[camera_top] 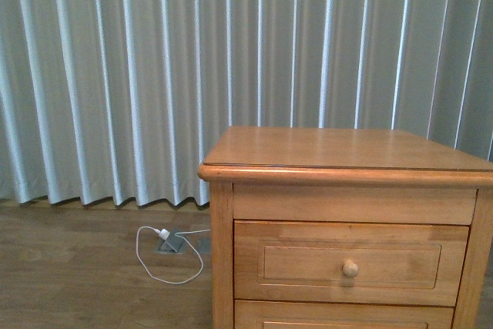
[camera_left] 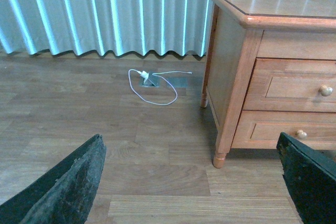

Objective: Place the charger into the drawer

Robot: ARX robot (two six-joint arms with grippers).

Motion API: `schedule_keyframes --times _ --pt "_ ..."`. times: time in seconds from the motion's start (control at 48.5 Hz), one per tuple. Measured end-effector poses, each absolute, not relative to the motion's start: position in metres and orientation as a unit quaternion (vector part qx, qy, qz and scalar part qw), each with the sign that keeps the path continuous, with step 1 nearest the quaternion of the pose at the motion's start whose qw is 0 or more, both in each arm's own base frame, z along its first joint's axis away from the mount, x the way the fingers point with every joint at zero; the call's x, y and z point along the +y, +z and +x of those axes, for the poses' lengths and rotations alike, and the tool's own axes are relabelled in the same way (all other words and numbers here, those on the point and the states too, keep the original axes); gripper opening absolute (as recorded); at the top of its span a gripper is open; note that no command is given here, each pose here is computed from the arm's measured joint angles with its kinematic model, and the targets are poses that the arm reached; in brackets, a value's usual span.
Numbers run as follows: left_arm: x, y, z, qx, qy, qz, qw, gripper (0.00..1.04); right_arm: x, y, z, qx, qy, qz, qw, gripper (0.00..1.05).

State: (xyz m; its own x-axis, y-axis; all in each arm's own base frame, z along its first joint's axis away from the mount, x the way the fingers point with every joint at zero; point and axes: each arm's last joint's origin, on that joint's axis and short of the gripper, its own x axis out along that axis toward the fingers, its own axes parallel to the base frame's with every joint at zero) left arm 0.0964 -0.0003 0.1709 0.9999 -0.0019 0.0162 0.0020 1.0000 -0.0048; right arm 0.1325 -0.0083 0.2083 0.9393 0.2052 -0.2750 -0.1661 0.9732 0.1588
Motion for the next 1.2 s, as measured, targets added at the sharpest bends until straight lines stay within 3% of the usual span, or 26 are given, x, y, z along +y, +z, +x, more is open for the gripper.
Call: schedule_keyframes --times 0.062,0.227,0.392,0.557,1.196 --pt "0.0 0.171 0.096 -0.008 -0.001 -0.002 1.0 0.99 -0.007 0.207 0.133 0.127 0.077 0.053 0.987 0.93" --pt "0.0 0.171 0.096 -0.008 -0.001 -0.002 1.0 0.99 -0.001 0.199 0.127 0.004 0.001 0.009 1.0 0.67" --pt "0.0 0.171 0.096 -0.008 -0.001 -0.002 1.0 0.99 0.0 0.19 0.122 0.002 -0.002 0.004 1.0 0.39" --pt "0.0 0.171 0.096 -0.008 -0.001 -0.002 1.0 0.99 0.0 0.183 0.116 -0.001 -0.002 0.002 1.0 0.01" --pt "0.0 0.171 0.096 -0.008 0.0 -0.002 1.0 0.99 0.0 0.165 0.098 -0.001 -0.001 0.001 1.0 0.01"
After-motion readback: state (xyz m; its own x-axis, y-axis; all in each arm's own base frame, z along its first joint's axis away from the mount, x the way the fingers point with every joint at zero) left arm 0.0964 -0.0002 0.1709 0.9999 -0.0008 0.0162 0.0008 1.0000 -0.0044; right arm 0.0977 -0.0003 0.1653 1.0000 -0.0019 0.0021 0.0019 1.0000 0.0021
